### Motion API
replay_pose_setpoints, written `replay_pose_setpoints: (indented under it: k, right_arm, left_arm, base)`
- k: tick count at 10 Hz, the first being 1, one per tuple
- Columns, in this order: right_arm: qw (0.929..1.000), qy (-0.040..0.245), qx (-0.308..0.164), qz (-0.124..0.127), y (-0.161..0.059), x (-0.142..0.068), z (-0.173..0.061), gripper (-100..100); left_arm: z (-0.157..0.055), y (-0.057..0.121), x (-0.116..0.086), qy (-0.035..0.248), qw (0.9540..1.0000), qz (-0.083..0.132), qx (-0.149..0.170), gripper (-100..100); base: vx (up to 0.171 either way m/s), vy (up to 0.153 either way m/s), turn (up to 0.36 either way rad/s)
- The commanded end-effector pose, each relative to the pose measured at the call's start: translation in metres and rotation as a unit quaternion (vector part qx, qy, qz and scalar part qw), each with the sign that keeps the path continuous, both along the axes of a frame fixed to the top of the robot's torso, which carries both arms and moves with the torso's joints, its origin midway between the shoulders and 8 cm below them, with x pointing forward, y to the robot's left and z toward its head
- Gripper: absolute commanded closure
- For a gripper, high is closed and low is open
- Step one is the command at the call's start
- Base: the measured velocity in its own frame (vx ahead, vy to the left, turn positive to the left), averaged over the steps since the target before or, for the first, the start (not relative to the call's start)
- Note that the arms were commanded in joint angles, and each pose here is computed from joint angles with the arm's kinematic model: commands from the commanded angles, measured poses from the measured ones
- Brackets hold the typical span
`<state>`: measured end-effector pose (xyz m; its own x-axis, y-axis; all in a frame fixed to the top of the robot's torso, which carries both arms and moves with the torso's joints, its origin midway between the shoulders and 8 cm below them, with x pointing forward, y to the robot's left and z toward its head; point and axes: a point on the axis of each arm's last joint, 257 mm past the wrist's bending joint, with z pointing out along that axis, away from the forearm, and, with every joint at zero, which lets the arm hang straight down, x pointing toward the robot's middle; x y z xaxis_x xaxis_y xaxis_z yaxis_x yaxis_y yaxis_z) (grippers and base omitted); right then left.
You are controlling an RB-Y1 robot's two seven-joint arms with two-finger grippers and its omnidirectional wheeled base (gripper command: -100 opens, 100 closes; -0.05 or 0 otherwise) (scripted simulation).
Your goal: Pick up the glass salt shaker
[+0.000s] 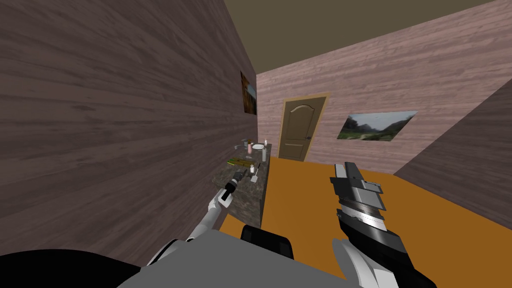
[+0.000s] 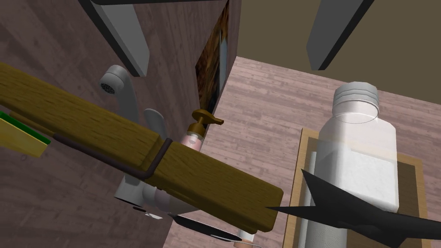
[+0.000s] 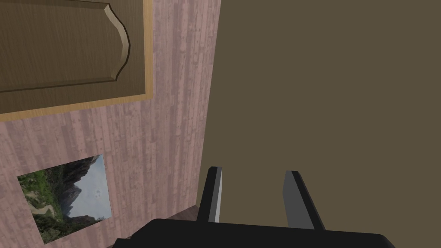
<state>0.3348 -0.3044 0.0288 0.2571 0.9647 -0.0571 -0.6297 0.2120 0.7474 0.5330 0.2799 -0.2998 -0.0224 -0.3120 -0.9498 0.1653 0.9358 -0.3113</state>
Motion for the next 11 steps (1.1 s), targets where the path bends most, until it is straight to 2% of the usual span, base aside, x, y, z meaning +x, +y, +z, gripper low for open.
replay_pose_setpoints:
  k: [1, 2, 3, 4, 8, 9, 10, 11]
  right_arm:
    - [1.0000, 0.000, 0.000, 0.000, 0.000, 0.000, 0.000, 0]
    - [1.0000, 0.000, 0.000, 0.000, 0.000, 0.000, 0.000, 0]
    - [1.0000, 0.000, 0.000, 0.000, 0.000, 0.000, 0.000, 0]
    - [1.0000, 0.000, 0.000, 0.000, 0.000, 0.000, 0.000, 0]
    - [1.0000, 0.000, 0.000, 0.000, 0.000, 0.000, 0.000, 0]
    - [1.0000, 0.000, 0.000, 0.000, 0.000, 0.000, 0.000, 0]
    - [1.0000, 0.000, 0.000, 0.000, 0.000, 0.000, 0.000, 0]
    - [1.0000, 0.000, 0.000, 0.000, 0.000, 0.000, 0.000, 0]
  left_arm:
    - [0.000, 0.000, 0.000, 0.000, 1.0000, 0.000, 0.000, -100]
    - [-0.001, 0.001, 0.001, 0.001, 1.0000, 0.002, 0.000, 0]
    - [-0.001, 0.000, 0.001, 0.001, 1.0000, 0.001, 0.000, -100]
    - [-0.001, 0.000, 0.001, 0.001, 1.0000, 0.001, 0.000, 100]
    - [-0.001, 0.000, 0.001, 0.001, 1.0000, 0.001, 0.000, 100]
    - [-0.001, 0.000, 0.001, 0.001, 1.0000, 0.001, 0.000, 0]
    - [0.014, 0.003, 0.009, -0.014, 0.9998, 0.002, 0.011, -100]
    - [0.028, 0.004, 0.016, -0.027, 0.9994, 0.002, 0.021, -100]
  base:
    - [0.006, -0.037, 0.015]
    - [0.001, -0.008, -0.002]
    - [0.000, 0.000, 0.000]
    - [0.000, 0.000, 0.000]
    - [0.000, 0.000, 0.000]
    - [0.000, 0.000, 0.000]
    - [-0.035, -0.019, 0.271]
    - [-0.087, -0.057, 0.283]
